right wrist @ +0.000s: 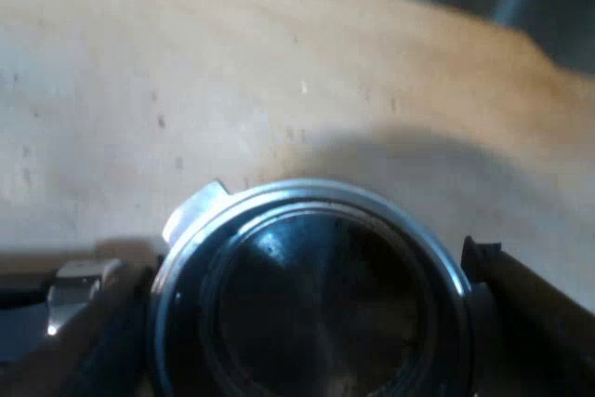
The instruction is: Put the handle in the coffee machine
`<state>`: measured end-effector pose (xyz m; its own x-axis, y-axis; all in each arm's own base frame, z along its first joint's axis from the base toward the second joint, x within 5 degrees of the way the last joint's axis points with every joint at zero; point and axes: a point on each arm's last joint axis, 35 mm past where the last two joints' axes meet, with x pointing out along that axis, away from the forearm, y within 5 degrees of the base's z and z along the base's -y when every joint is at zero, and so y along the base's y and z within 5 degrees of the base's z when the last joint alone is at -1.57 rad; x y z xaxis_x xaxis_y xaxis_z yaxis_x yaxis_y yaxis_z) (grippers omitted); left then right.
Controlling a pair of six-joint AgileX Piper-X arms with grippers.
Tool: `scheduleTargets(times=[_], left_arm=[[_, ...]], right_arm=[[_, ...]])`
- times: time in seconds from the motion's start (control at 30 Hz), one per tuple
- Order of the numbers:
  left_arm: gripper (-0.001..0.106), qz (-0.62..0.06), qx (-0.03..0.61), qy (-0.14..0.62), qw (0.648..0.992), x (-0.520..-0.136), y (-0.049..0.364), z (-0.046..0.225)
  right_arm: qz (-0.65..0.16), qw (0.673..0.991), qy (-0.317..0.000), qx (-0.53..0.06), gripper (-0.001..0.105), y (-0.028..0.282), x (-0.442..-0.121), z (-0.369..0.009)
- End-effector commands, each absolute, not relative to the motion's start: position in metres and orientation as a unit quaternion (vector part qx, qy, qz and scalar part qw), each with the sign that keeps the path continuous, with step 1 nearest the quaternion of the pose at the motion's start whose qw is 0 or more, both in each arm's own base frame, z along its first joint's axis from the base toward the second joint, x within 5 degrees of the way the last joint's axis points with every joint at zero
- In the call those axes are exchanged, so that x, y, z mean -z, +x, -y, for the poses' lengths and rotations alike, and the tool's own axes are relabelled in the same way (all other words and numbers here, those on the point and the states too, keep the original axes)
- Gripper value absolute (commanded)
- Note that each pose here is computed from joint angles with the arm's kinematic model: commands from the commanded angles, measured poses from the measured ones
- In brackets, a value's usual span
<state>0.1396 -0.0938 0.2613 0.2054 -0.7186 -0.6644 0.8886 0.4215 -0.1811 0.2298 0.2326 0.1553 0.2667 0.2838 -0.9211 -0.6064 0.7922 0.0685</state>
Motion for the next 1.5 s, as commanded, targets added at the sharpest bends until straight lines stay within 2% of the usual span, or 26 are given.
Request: scheduleTargets(times=[0.03, 0.3, 0.47, 0.67, 1.0, 1.27, 1.5], left_arm=[[0.091, -0.329, 0.529, 0.132, 0.771, -0.266, 0.14, 0.095], [0.091, -0.311, 0.534, 0.172, 0.767, -0.264, 0.142, 0.095], [0.091, -0.332, 0.535, 0.168, 0.758, -0.256, 0.148, 0.098], [0.091, -0.357, 0.556, 0.176, 0.73, -0.244, 0.149, 0.111], [0.091, -0.364, 0.542, 0.195, 0.732, -0.231, 0.15, 0.114], [0.091, -0.354, 0.543, 0.192, 0.737, -0.225, 0.15, 0.114], [0.091, -0.385, 0.54, 0.191, 0.724, -0.217, 0.151, 0.115]], right_arm=[[-0.533, 0.785, -0.133, -0.287, 0.0, 0.227, -0.169, -0.23], [-0.569, 0.784, -0.084, -0.235, 0.0, 0.209, -0.203, -0.21], [-0.563, 0.787, -0.08, -0.24, 0.0, 0.199, -0.221, -0.205], [-0.553, 0.789, -0.074, -0.256, 0.0, 0.187, -0.234, -0.207], [-0.545, 0.79, -0.042, -0.277, 0.0, 0.177, -0.249, -0.206], [-0.543, 0.787, -0.033, -0.29, 0.0, 0.174, -0.255, -0.205], [-0.546, 0.783, -0.03, -0.296, 0.0, 0.174, -0.255, -0.206]])
